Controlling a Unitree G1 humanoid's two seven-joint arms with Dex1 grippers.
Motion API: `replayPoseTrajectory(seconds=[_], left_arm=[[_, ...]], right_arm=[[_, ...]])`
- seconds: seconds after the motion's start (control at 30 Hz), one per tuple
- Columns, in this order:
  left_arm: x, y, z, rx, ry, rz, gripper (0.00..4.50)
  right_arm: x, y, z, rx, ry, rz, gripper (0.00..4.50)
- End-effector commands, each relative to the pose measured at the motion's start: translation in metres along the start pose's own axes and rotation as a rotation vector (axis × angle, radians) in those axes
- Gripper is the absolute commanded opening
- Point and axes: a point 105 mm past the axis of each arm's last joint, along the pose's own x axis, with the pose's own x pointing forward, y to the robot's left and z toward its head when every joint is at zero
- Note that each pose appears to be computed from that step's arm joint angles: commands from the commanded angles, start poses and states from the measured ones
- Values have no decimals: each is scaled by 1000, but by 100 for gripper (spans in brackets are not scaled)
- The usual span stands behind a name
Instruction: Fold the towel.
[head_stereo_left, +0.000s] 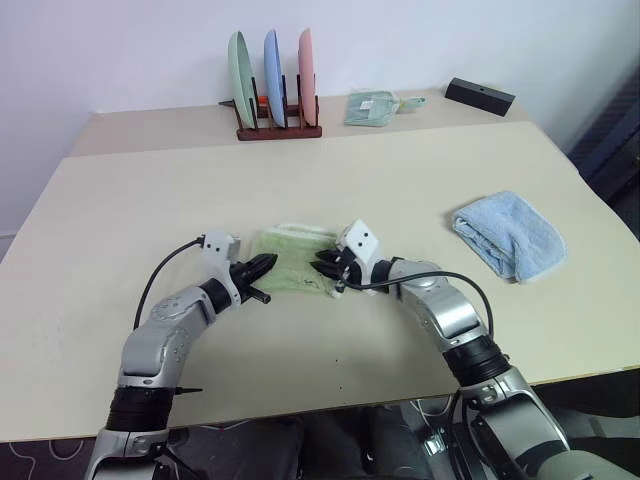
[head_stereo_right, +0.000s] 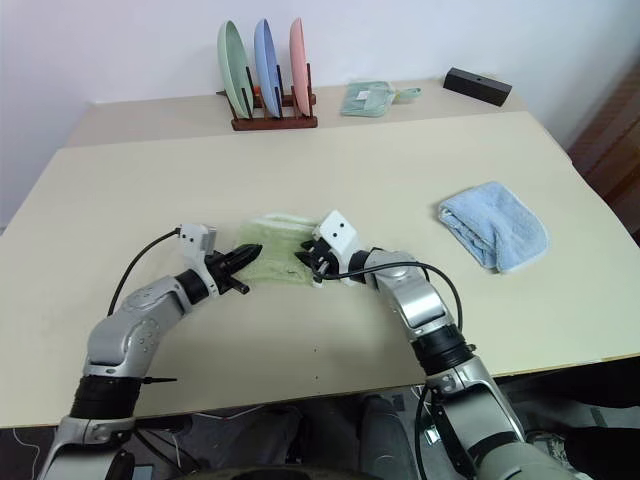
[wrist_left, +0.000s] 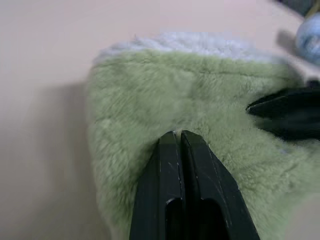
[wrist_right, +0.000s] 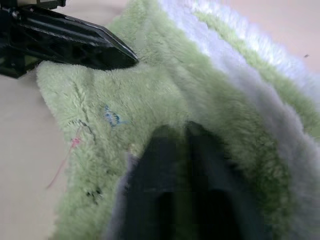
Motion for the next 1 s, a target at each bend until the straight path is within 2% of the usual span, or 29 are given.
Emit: replayPoseTrajectory(seconds=[0.03,0.13,0.17,0.23,0.47,0.6,0.7,0.8,0.93,1.0], left_arm=[[-15,-1,34,-23,-115,-17,145],[-27,12,44,-66,-138,49,294],[-30,16,45,-74,-138,72,349],[-31,31,35,-110,-63,163,447],[-19,44,13,-344,43,220,447],[9,10,-1,-366,158,54,447],[21,-7,-3,-378,174,-20,366],[25,-16,-6,-375,183,-55,211],[26,-15,-5,-381,159,-36,2],[25,-8,2,-386,107,-2,2]], right_arm=[[-16,-1,40,-72,-130,19,278],[-33,-4,58,-108,-172,17,427],[-37,-5,62,-115,-175,11,450],[-46,-5,64,-150,-171,14,450],[-60,2,61,-175,-145,37,450],[-64,5,53,-183,-117,23,450],[-67,2,48,-189,-99,-11,450],[-69,0,42,-200,-77,-35,450],[-70,-1,39,-199,-71,-51,450],[-71,-2,39,-200,-72,-59,450]])
